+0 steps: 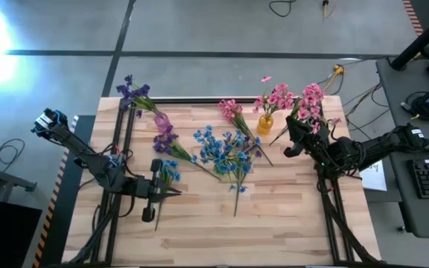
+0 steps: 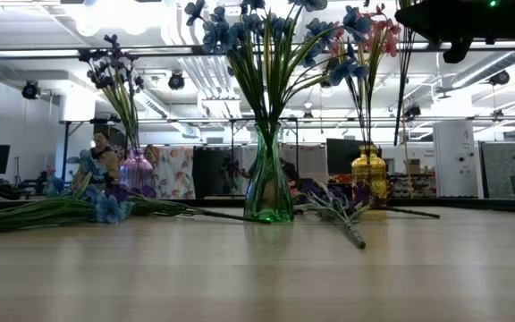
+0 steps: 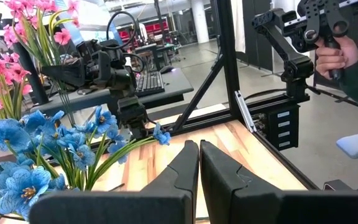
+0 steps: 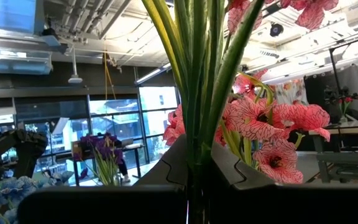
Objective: Sort flowers into vase by color
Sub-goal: Put the bottom pink flowers into the yellow vase
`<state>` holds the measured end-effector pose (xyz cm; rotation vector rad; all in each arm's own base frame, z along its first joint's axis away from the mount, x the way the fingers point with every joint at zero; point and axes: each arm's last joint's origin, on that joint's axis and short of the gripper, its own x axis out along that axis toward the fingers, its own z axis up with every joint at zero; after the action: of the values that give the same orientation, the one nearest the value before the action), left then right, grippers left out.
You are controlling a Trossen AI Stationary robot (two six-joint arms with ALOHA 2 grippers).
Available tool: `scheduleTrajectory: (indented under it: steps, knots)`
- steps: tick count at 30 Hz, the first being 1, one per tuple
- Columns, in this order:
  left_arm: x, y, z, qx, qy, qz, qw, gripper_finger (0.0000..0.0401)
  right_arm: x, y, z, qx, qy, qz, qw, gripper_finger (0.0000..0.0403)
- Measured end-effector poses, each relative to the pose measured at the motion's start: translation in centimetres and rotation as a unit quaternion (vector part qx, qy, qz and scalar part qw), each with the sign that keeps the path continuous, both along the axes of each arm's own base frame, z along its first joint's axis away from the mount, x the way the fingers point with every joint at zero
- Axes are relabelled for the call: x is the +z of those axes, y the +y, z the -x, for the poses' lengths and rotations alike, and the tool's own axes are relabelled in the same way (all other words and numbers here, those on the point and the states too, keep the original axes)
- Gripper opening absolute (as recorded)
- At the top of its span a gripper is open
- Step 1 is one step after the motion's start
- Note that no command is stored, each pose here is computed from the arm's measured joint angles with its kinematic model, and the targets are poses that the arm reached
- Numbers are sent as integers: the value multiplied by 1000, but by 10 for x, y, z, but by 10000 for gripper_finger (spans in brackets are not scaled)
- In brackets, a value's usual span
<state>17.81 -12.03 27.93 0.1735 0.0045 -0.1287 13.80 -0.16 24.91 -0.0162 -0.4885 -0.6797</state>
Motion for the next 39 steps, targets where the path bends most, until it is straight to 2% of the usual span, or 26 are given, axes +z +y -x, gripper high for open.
scheduleTrajectory:
  steps: [15, 24, 32, 39]
  knots:
    - [0, 0, 0, 0, 0, 0, 1000, 0, -7, 0, 1, 1, 10, 0, 1000, 18]
    - [0, 0, 0, 4, 0, -2, 1000, 0, 1, -3, 7, -14, -28, 3, 1000, 18]
    - [0, 0, 0, 4, 0, -4, 1000, 0, 9, -13, 9, -56, -51, 0, 997, 18]
    - [0, 0, 0, 4, 0, -4, 1000, 0, 14, -29, 13, -127, -52, 14, 990, 18]
